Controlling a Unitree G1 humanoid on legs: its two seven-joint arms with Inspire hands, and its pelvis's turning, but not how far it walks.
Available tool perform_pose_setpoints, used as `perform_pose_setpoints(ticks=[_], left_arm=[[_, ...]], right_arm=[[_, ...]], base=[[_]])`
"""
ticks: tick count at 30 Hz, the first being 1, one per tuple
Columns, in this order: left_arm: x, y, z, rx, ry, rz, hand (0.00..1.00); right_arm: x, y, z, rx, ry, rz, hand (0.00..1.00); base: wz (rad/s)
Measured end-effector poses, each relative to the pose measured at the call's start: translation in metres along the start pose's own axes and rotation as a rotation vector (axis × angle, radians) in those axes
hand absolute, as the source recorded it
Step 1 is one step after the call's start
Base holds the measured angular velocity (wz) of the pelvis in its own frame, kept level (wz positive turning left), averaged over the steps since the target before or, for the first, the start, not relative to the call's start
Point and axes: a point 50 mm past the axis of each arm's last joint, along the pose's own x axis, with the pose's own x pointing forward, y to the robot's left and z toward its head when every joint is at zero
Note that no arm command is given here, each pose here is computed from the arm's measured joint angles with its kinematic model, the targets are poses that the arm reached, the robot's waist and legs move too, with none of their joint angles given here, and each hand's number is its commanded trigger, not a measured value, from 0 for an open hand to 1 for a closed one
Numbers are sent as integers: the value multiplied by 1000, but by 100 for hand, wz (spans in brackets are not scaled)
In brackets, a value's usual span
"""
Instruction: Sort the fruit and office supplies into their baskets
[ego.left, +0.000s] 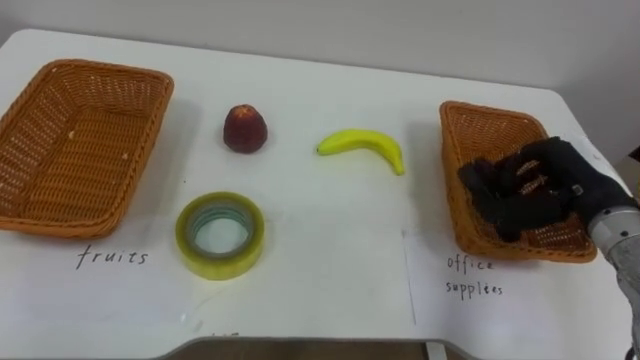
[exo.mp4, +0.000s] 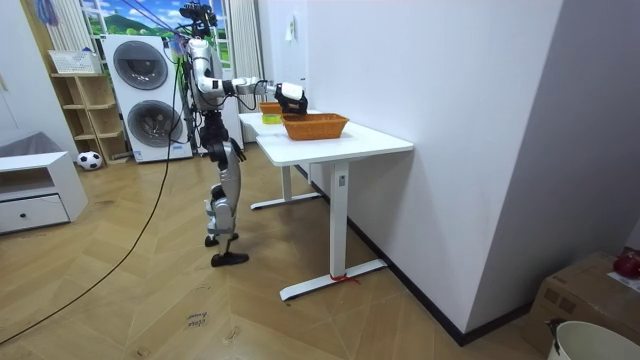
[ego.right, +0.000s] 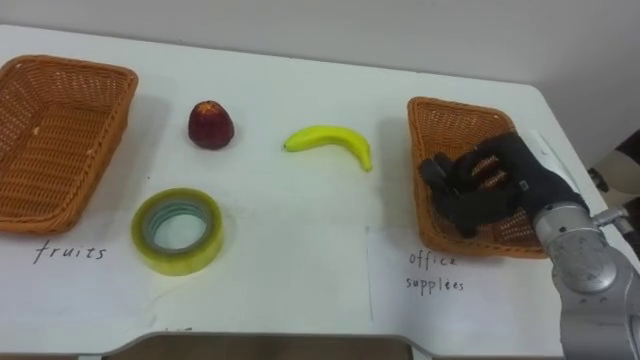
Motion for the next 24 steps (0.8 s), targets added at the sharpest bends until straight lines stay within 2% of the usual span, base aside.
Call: perform_pose_setpoints(ticks=[24], left_arm=[[1, 5, 10, -10, -42, 58, 0]], right_arm=[[2, -1, -3, -12, 18, -29, 0]], base=[[0]])
